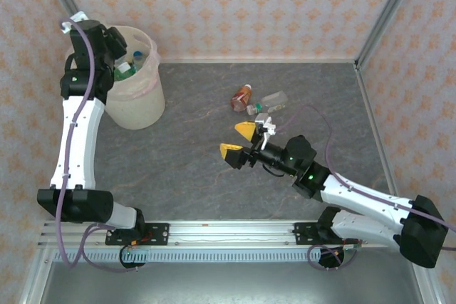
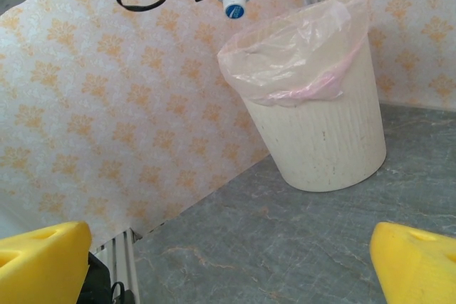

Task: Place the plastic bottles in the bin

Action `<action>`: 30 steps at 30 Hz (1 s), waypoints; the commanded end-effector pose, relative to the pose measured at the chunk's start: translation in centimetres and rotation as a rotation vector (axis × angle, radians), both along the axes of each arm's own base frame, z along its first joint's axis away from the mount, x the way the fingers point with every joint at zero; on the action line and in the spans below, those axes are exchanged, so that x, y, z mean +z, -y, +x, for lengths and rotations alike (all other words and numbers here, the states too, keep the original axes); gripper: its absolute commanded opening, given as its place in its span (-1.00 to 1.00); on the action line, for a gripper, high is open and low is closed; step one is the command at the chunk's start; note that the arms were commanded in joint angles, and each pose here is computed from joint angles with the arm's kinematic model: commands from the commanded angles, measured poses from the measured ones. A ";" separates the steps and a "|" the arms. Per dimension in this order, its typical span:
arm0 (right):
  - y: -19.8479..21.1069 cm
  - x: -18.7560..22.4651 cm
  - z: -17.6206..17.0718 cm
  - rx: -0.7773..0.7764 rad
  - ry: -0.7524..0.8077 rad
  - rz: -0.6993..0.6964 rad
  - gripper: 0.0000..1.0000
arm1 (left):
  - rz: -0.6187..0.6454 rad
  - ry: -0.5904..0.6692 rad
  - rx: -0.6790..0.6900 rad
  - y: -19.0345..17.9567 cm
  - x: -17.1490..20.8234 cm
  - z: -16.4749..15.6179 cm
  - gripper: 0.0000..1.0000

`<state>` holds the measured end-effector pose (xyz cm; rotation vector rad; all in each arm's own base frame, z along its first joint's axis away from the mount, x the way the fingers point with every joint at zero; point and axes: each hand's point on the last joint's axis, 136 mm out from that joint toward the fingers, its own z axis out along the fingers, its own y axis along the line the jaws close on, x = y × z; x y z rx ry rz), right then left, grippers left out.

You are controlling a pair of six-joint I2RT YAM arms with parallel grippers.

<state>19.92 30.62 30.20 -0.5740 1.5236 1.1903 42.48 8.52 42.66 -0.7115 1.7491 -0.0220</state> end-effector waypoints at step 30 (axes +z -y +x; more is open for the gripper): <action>2.5 -0.1 3.2 -0.233 -0.102 0.040 0.99 | -0.077 0.102 -0.230 9.3 -1.8 -1.6 0.98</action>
